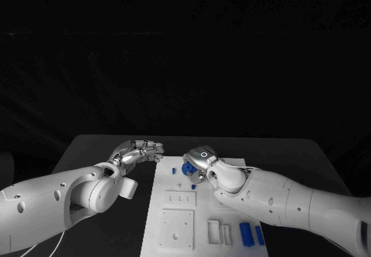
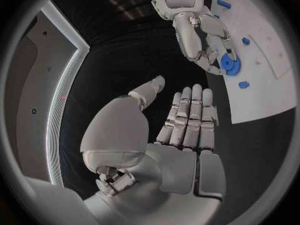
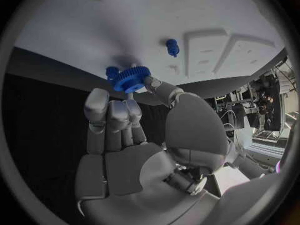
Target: Assemble the parts on the task board
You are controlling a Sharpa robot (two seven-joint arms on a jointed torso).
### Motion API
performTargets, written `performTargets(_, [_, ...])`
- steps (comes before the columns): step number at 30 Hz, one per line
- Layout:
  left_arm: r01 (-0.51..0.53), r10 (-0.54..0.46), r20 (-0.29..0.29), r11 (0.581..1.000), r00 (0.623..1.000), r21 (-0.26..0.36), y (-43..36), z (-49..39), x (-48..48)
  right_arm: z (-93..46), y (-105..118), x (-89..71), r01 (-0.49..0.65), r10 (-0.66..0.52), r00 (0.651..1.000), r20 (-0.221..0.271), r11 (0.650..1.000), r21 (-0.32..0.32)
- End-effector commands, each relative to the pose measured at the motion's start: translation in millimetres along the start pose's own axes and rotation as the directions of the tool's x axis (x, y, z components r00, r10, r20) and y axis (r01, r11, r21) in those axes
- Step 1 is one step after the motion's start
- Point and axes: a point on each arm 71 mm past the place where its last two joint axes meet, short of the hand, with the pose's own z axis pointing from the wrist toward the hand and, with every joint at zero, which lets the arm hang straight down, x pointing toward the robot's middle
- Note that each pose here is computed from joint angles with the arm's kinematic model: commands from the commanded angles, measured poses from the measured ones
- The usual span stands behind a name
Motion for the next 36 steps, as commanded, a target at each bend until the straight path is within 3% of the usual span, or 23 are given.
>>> performTargets(1, [0.003, -0.002, -0.016, 1.0, 1.0, 0.011, -1.8, 0.6, 2.4, -2.0, -1.6, 5.4, -0.014, 0.014, 0.999, -0.036, 1.0, -0.001])
performTargets(36, [0.002, -0.002, -0.016, 1.0, 1.0, 0.01, -1.7, 0.5, 1.6, -7.8, -7.2, 6.4, -0.028, 0.029, 0.999, -0.034, 1.0, 0.008])
